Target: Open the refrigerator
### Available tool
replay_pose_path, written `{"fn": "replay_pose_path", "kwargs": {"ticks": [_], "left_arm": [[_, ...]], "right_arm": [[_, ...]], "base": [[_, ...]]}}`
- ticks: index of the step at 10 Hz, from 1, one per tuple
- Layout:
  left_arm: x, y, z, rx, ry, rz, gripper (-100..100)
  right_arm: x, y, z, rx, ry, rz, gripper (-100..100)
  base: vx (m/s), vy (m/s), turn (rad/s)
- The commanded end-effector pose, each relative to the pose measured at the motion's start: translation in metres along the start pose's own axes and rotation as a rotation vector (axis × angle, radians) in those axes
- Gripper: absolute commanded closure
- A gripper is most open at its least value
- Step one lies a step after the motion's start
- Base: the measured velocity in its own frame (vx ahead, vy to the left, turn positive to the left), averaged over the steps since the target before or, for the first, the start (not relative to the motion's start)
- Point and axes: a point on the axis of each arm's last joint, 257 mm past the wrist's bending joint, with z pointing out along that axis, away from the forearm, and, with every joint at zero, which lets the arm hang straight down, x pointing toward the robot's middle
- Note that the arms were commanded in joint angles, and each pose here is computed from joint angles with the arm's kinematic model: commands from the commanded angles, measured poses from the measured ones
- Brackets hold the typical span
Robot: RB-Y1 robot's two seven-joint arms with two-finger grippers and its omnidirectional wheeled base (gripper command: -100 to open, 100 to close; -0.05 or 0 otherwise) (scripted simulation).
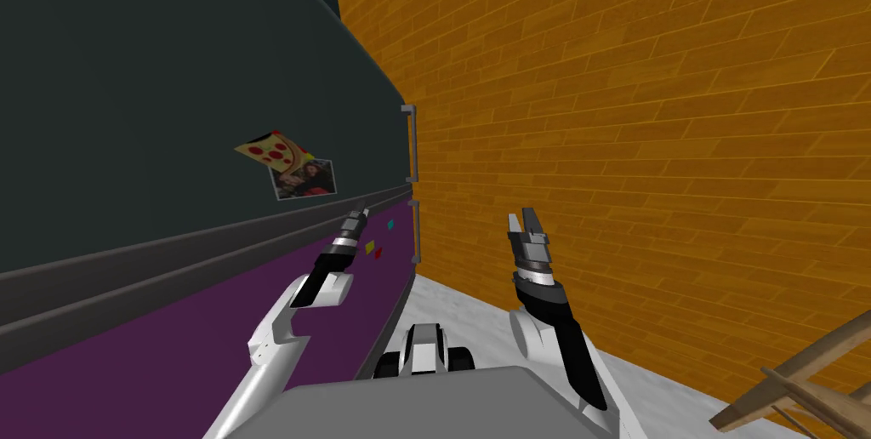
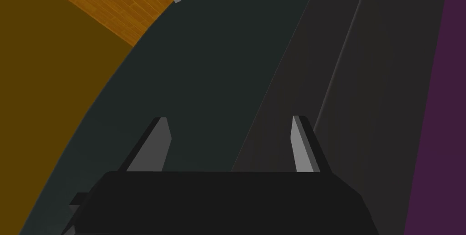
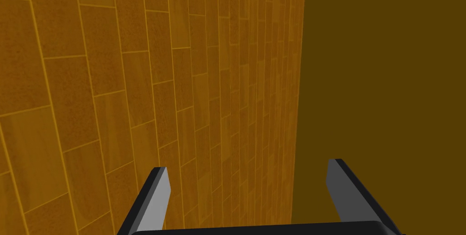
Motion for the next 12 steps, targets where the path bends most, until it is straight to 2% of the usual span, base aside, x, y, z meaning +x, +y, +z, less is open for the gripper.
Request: {"fn": "replay_pose_path", "kwargs": {"ticks": [1,2,4,5,6,9,12], "left_arm": [[-0.007,0.013,0.006,-0.038,-0.007,0.012,-100],[-0.006,0.02,0.014,-0.062,-0.006,0.015,-100],[-0.006,0.023,0.014,-0.071,-0.006,0.015,-100],[-0.005,0.032,0.021,-0.103,-0.006,0.017,-100],[-0.005,0.033,0.021,-0.103,-0.006,0.017,-100],[-0.004,0.049,0.036,-0.157,-0.009,0.018,-100],[-0.003,0.061,0.042,-0.203,-0.012,0.017,-100]], "right_arm": [[0.0,0.0,0.0,0.0,0.0,0.0,0],[0.0,0.0,0.0,0.0,0.0,0.0,0],[0.0,0.0,0.0,0.0,0.0,0.0,0],[0.0,0.0,0.0,0.0,0.0,0.0,0],[0.0,0.0,0.0,0.0,0.0,0.0,0],[0.0,0.0,0.0,0.0,0.0,0.0,0],[0.0,0.0,0.0,0.0,0.0,0.0,0]], "base": [[0.019,0.015,-0.017],[0.016,0.003,-0.07],[0.032,-0.002,-0.038],[0.02,0.013,-0.094],[0.006,0.008,-0.062],[0.038,0.01,-0.085],[0.04,0.003,-0.069]]}}
